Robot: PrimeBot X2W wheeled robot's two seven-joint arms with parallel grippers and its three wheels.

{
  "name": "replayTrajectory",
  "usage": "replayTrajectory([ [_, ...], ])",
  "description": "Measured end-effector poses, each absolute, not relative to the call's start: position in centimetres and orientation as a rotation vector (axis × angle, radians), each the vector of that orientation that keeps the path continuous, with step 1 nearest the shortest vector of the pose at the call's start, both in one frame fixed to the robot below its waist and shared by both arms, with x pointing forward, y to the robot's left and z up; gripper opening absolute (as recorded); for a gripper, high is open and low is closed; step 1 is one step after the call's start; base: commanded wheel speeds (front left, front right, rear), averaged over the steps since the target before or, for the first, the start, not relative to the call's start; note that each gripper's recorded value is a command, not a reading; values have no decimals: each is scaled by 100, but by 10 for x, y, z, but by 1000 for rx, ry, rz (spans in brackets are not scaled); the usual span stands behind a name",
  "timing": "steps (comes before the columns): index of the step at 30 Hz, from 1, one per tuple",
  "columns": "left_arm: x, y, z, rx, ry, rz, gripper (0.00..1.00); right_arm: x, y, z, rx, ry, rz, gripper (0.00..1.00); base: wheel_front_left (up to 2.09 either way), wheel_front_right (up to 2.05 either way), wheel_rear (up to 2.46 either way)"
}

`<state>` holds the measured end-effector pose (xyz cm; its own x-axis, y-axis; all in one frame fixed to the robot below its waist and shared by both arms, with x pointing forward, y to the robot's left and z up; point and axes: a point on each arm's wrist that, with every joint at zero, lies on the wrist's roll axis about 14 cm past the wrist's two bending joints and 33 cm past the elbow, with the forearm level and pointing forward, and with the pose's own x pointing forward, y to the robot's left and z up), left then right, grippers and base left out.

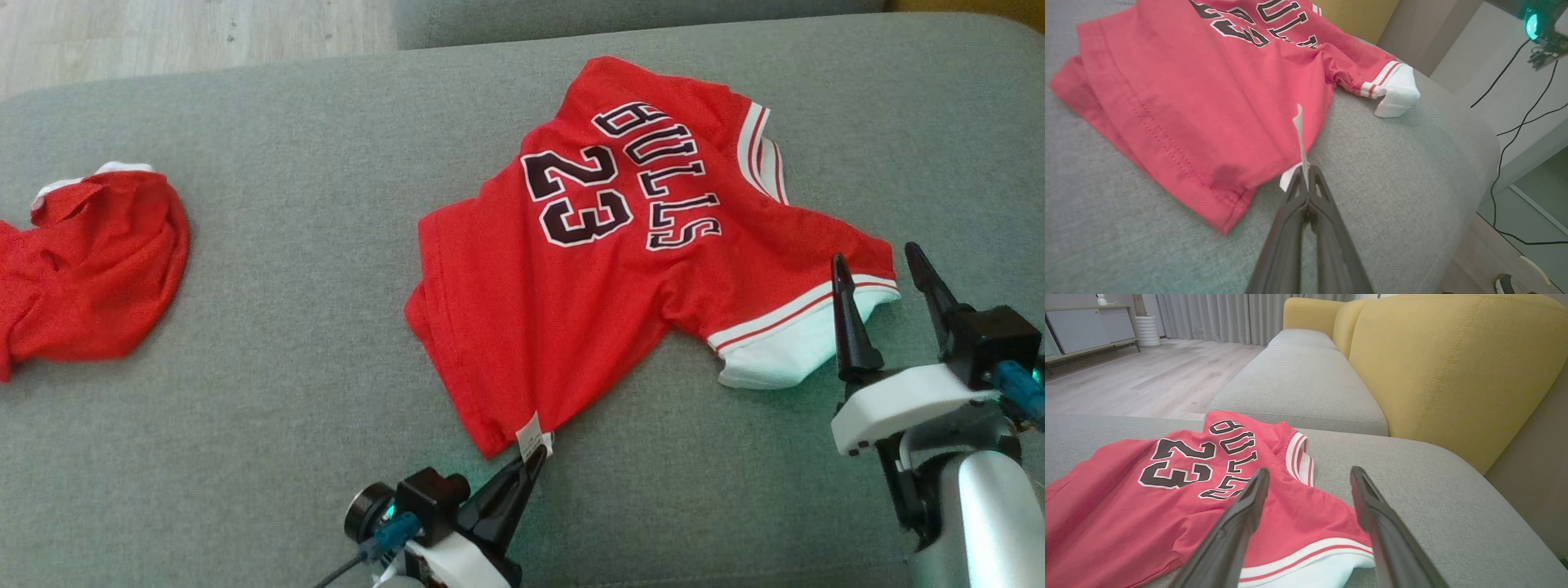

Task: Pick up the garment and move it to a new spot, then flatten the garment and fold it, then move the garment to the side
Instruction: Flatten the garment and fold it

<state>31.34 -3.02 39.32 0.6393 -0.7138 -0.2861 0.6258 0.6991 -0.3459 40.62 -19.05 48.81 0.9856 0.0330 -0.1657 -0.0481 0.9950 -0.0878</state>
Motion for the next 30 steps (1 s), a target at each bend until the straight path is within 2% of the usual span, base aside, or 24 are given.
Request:
replayTrajectory([
  [4, 312, -31, 394, -230, 421, -769, 0, 405, -190, 487, -90, 169, 42, 100, 0, 0, 0],
  [5, 311, -31, 395, -236, 422, -769, 10, 404, -190, 487, -90, 170, 42, 100, 0, 0, 0],
  [6, 310, -33, 396, -240, 421, -771, 44, 403, -190, 487, -90, 170, 41, 100, 0, 0, 0],
  [7, 309, -34, 397, -240, 420, -774, 100, 402, -190, 487, -89, 171, 41, 100, 0, 0, 0],
  [13, 319, -36, 423, -279, 330, -759, 100, 400, -192, 492, -89, 163, 36, 100, 0, 0, 0],
  [19, 354, -4, 437, -289, 261, -594, 100, 399, -194, 494, -84, 159, 29, 100, 0, 0, 0],
  [24, 388, 39, 416, -211, 329, -437, 100, 398, -199, 488, -85, 176, 15, 100, 0, 0, 0],
  [30, 414, 45, 392, -170, 453, -402, 100, 397, -207, 477, -88, 214, -7, 100, 0, 0, 0],
])
